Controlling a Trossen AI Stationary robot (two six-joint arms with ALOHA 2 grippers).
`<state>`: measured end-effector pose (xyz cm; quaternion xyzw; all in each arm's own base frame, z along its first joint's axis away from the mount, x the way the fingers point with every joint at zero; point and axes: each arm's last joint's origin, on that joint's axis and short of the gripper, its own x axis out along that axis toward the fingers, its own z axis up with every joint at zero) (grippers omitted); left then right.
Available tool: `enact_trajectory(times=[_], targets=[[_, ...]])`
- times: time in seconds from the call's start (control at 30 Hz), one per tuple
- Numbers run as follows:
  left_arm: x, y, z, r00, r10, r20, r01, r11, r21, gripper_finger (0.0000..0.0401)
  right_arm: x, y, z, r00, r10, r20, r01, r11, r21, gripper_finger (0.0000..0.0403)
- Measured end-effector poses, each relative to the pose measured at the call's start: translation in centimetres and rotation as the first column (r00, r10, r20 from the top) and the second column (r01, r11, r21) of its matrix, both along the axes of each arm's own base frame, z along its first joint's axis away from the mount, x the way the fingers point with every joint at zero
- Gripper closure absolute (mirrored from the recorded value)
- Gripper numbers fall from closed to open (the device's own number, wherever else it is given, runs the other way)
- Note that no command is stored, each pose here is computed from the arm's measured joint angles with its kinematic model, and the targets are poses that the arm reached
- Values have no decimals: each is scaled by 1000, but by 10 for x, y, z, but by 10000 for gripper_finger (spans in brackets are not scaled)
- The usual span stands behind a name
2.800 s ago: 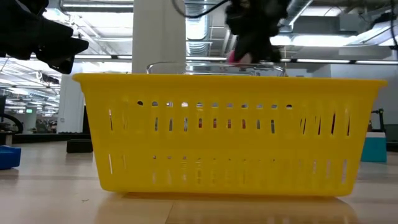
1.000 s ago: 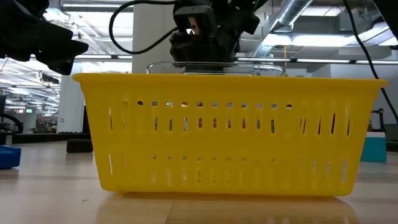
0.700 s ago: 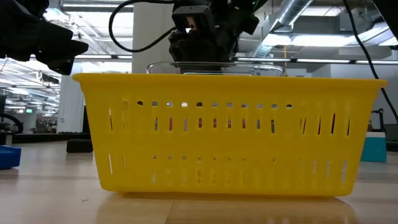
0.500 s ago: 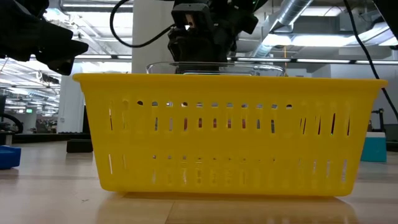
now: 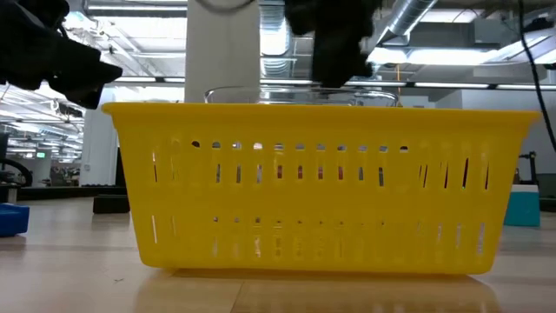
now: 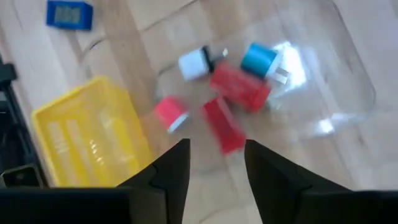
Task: Pick & Place Office items
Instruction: Put the blue charger adapter into the transparent bin
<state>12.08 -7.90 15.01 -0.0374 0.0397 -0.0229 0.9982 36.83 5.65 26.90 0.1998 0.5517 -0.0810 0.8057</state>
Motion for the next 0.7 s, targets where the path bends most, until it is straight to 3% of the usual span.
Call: enact_trajectory(times=[0.13,0.3,0.57,0.7], targets=[[0,0,0,1000,0,-2,0,1000,1,247,-21,37,9,999,-20,-30,19,998,-61,259],[0,0,0,1000,0,3,0,1000,-3,247,-46,76,8,987,-144,-75,131,980,-152,256],[0,0,1,1000,1,13,-1,1000,-10,247,-82,114,7,947,-318,-53,292,916,-275,239],[0,0,2,1000,1,20,0,1000,-14,247,-92,115,-5,891,-451,-58,417,861,-290,229]])
